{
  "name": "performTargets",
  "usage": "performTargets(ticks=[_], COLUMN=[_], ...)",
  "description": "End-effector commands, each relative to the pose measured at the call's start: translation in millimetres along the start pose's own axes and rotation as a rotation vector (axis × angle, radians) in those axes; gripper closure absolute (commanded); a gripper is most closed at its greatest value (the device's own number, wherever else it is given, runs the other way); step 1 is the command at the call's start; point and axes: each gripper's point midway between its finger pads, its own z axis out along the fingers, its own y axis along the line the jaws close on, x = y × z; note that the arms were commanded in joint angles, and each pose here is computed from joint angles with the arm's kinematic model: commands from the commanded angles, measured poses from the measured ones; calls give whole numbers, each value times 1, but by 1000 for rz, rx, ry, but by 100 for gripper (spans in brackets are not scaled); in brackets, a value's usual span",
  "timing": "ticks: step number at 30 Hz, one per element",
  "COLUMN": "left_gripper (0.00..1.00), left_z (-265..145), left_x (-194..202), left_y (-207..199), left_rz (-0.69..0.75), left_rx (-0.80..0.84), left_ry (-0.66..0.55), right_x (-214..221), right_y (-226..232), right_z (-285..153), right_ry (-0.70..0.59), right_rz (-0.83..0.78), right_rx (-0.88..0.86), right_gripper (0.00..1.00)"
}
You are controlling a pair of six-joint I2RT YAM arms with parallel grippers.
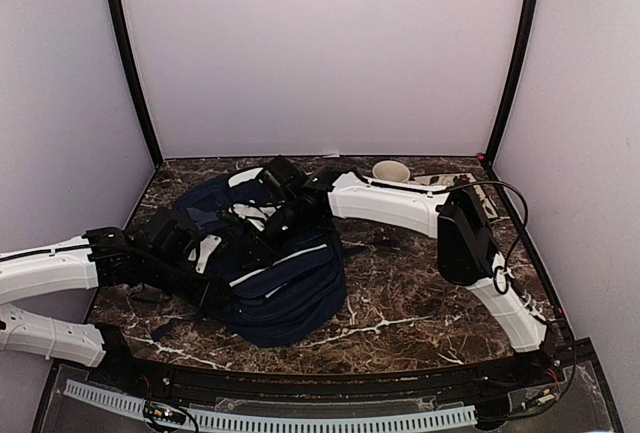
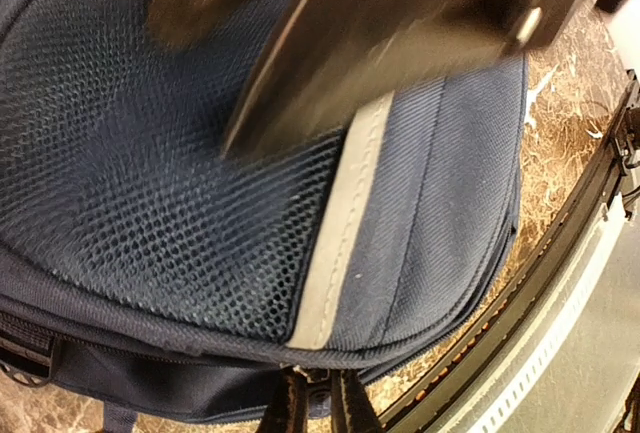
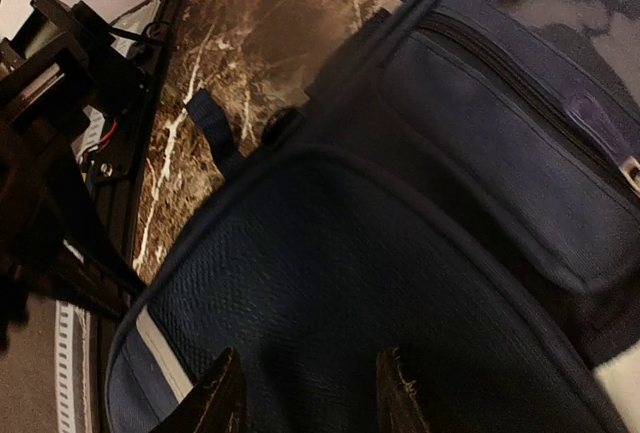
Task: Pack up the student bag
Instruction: Hold the student bag at the center of the board.
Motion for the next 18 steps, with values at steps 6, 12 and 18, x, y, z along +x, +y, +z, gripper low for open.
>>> performTargets(ticks=[6,12,18], left_gripper=[100,82,69], left_z=[10,15,20], left_x=[14,20,23], left_y=[-6,10,9], left_rz=[-93,-160,-172], left_rx=[103,60,89], left_ry=[-47,-108,-140], right_x=[54,75,76], right_y=[-47,-63,-64], right_z=[70,80,81], right_ry=[99,123,122], right_rz=[177,255,267], right_rx=[51,65,58], right_gripper=[55,55,55])
